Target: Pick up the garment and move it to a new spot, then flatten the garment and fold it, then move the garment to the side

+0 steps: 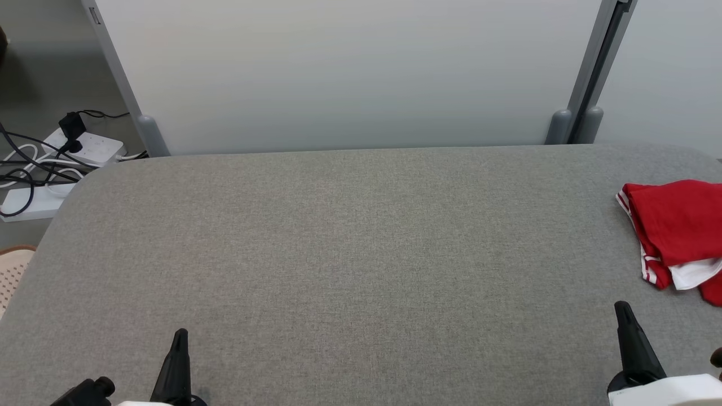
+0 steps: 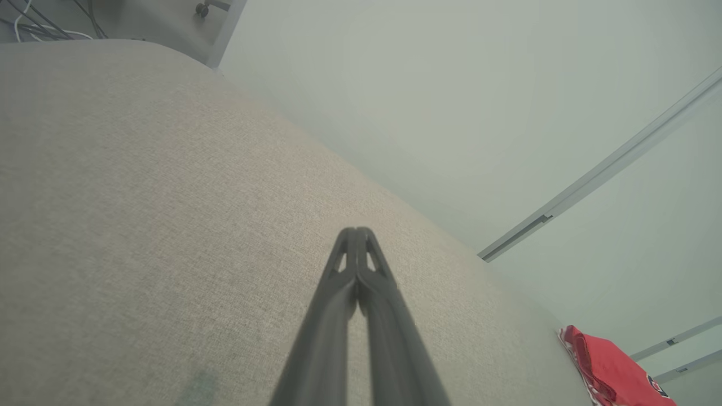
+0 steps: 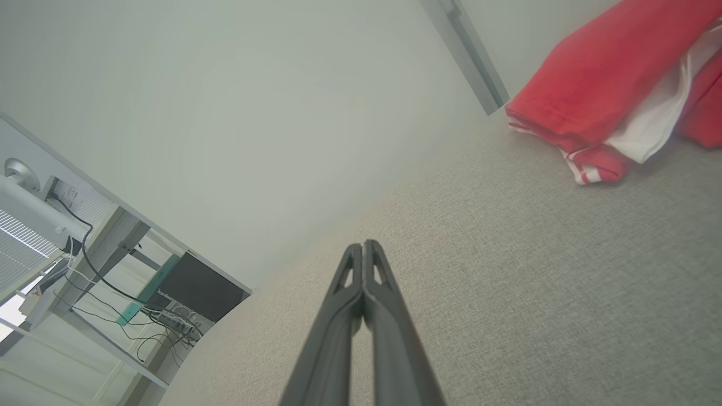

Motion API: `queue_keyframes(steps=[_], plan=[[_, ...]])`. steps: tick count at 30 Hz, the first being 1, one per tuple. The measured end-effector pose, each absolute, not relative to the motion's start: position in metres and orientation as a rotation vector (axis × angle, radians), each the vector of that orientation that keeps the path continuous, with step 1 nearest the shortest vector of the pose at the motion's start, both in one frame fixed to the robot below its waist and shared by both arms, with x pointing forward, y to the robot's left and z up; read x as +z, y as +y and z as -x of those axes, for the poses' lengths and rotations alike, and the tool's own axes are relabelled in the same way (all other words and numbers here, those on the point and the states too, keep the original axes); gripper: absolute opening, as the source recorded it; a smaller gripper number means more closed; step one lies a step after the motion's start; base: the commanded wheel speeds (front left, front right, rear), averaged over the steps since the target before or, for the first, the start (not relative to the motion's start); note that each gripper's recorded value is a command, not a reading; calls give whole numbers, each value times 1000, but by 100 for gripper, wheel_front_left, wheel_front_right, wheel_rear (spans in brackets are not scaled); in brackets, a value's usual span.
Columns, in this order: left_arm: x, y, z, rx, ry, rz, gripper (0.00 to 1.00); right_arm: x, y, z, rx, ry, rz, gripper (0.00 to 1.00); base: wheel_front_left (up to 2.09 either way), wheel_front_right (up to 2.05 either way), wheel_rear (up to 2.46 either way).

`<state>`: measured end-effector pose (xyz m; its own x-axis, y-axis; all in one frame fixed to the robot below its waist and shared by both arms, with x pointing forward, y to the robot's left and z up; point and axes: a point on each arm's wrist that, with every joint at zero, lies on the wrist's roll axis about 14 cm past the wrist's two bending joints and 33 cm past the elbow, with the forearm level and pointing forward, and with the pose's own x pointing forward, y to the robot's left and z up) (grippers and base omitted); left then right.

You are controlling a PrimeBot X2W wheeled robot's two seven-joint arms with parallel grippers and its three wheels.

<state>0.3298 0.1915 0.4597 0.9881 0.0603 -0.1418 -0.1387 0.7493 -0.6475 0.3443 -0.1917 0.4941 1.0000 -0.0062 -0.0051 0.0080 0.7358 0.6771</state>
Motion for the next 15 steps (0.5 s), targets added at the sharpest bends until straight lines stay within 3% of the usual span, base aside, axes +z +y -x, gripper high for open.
queue_keyframes(steps=[15], plan=[[458,192,-336,120,126,887,0,490,-198,-351,-40,22,-902,0,0,0,0]])
